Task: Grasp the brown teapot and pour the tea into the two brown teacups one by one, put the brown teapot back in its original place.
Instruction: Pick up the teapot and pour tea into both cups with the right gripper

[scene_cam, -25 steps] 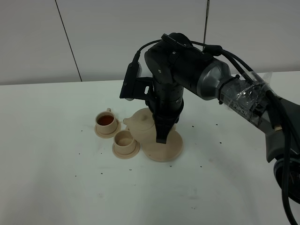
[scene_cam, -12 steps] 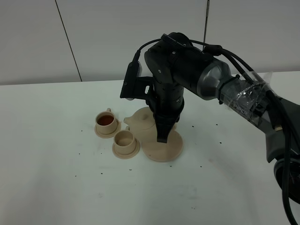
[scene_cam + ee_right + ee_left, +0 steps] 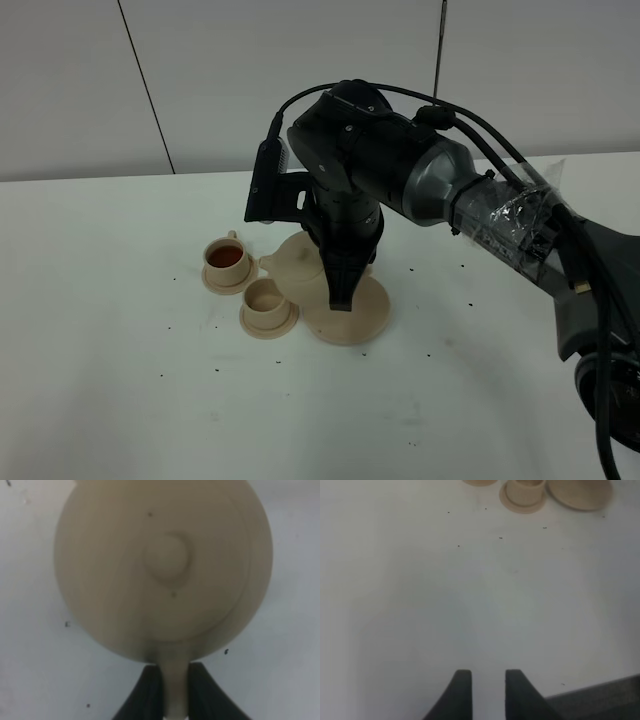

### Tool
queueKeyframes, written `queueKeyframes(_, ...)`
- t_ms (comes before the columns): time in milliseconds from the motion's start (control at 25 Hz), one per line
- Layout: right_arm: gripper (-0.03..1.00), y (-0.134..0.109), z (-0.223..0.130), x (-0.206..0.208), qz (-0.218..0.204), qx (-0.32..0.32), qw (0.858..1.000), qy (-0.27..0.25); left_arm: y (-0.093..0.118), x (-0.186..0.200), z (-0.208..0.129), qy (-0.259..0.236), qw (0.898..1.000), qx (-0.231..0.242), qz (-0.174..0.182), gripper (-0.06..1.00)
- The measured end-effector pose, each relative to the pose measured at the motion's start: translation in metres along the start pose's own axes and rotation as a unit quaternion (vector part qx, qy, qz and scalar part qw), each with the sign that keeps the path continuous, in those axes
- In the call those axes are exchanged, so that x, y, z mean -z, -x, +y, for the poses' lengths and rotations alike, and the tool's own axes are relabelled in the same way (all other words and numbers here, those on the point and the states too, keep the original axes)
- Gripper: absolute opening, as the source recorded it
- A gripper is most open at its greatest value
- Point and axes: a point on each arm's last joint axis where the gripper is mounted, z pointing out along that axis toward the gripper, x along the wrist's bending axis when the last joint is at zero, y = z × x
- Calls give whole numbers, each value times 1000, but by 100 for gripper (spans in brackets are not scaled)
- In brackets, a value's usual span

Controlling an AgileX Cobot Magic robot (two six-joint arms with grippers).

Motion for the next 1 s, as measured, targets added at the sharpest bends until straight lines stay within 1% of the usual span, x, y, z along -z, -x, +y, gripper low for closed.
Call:
queueKeyframes(160, 9, -4, 3, -1, -15, 10, 1000, -16, 0, 0, 0, 0, 1000, 0, 0, 24)
queueKeyframes(360, 9, -18, 1, -16, -2, 31, 998, -49, 0, 0, 0, 0, 1000, 0, 0, 24)
queueKeyframes(480, 9, -23, 3, -18, -7, 36, 998, -59, 0, 0, 0, 0, 1000, 0, 0, 24)
queueKeyframes(640, 9, -26, 6, -17, -15, 44, 997, -64, 0, 0, 0, 0, 1000, 0, 0, 24)
queueKeyframes(920, 9, -25, 6, -17, -26, 45, 996, -69, 0, 0, 0, 0, 1000, 0, 0, 24)
queueKeyframes(1000, 9, -23, 7, -17, -33, 46, 997, -61, 0, 0, 0, 0, 1000, 0, 0, 24)
